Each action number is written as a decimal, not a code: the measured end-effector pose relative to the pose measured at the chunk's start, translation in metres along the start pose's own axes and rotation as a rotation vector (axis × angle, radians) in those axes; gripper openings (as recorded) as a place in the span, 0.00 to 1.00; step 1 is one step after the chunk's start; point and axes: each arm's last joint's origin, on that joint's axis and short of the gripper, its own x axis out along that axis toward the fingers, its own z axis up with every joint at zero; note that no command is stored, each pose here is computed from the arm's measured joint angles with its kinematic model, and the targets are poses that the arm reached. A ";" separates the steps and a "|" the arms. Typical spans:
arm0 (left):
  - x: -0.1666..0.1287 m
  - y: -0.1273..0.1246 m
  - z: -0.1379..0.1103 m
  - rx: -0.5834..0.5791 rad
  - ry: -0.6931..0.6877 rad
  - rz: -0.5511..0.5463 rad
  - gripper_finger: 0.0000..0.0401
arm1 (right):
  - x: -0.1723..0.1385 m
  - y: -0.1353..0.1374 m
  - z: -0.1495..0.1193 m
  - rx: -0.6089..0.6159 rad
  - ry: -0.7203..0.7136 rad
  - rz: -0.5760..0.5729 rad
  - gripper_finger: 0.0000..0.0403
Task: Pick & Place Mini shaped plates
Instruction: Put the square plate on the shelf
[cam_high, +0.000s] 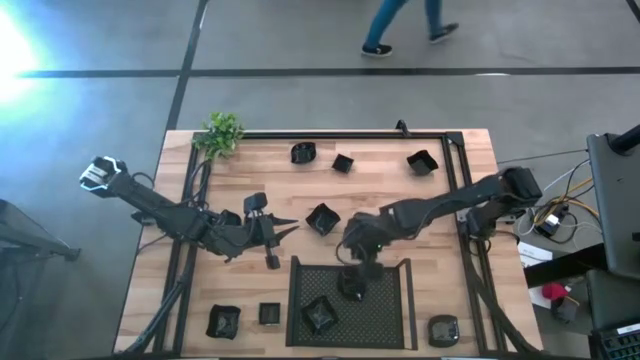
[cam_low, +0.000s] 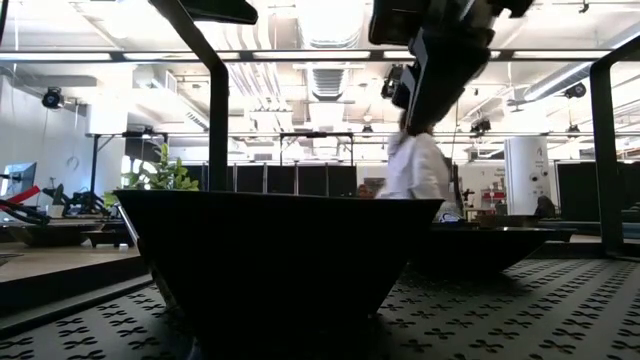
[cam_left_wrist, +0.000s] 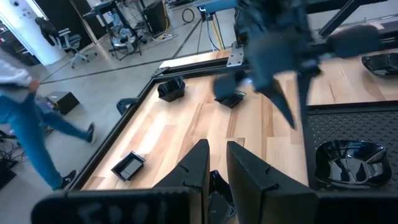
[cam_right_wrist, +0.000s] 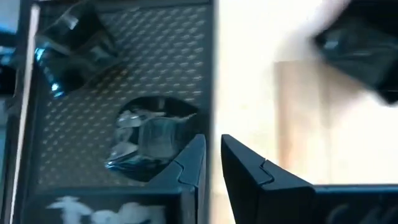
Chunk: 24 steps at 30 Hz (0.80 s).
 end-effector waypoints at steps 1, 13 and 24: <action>0.000 0.000 0.000 0.002 0.002 0.000 0.13 | -0.006 -0.003 0.000 0.017 -0.007 -0.020 0.12; 0.000 0.000 0.000 0.003 0.002 0.000 0.13 | -0.080 -0.041 -0.027 0.331 -0.048 -0.397 0.12; 0.000 0.000 0.000 0.002 0.001 0.000 0.13 | -0.088 -0.092 -0.073 0.611 0.011 -0.561 0.12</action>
